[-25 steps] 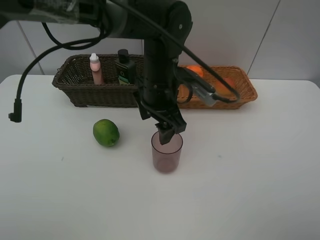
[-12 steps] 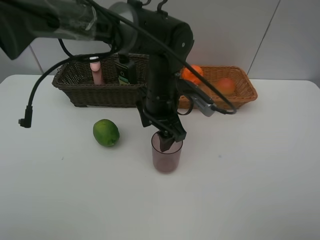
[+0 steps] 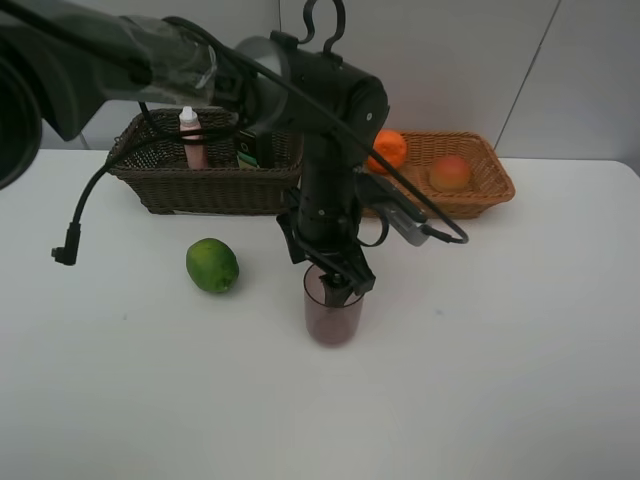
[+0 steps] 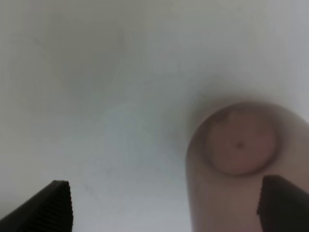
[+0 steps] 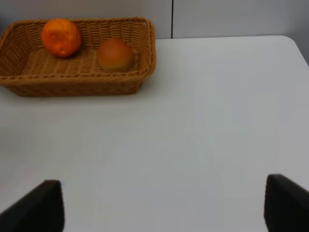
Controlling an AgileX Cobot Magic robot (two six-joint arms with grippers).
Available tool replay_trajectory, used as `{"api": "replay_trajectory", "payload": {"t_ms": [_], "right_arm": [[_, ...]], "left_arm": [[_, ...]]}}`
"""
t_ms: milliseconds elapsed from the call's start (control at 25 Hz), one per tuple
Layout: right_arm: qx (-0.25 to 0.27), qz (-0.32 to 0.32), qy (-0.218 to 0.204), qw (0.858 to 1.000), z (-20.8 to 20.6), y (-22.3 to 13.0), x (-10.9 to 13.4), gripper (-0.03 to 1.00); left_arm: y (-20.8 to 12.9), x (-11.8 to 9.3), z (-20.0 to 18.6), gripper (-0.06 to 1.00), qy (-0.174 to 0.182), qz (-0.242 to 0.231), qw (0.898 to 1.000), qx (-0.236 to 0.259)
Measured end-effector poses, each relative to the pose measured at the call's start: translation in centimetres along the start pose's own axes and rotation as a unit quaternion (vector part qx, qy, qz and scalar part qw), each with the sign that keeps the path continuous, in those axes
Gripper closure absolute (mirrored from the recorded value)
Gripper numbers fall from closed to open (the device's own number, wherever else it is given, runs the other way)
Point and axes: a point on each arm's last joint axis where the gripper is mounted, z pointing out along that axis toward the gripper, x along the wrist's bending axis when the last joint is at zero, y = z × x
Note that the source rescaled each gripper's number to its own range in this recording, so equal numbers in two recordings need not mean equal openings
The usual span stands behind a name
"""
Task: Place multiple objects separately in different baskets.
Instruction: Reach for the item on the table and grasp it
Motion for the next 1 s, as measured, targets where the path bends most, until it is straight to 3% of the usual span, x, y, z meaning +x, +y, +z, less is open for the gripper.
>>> {"api": "replay_trajectory", "payload": {"t_ms": [760, 880, 920, 1000], "right_arm": [[0.0, 0.0, 0.0, 1.0, 0.0, 0.0, 0.0, 0.11], [0.0, 0.0, 0.0, 1.0, 0.0, 0.0, 0.0, 0.11], [0.0, 0.0, 0.0, 1.0, 0.0, 0.0, 0.0, 0.11], [0.0, 0.0, 0.0, 1.0, 0.0, 0.0, 0.0, 0.11]], "left_arm": [[0.17, -0.12, 1.02, -0.02, -0.005, -0.001, 1.0, 0.007], [0.17, -0.12, 1.02, 0.19, -0.005, -0.001, 1.0, 0.007], [0.16, -0.12, 1.02, 0.34, -0.005, -0.001, 1.0, 0.008], [0.07, -0.14, 1.01, 0.74, -0.006, -0.001, 1.0, 0.013]]}}
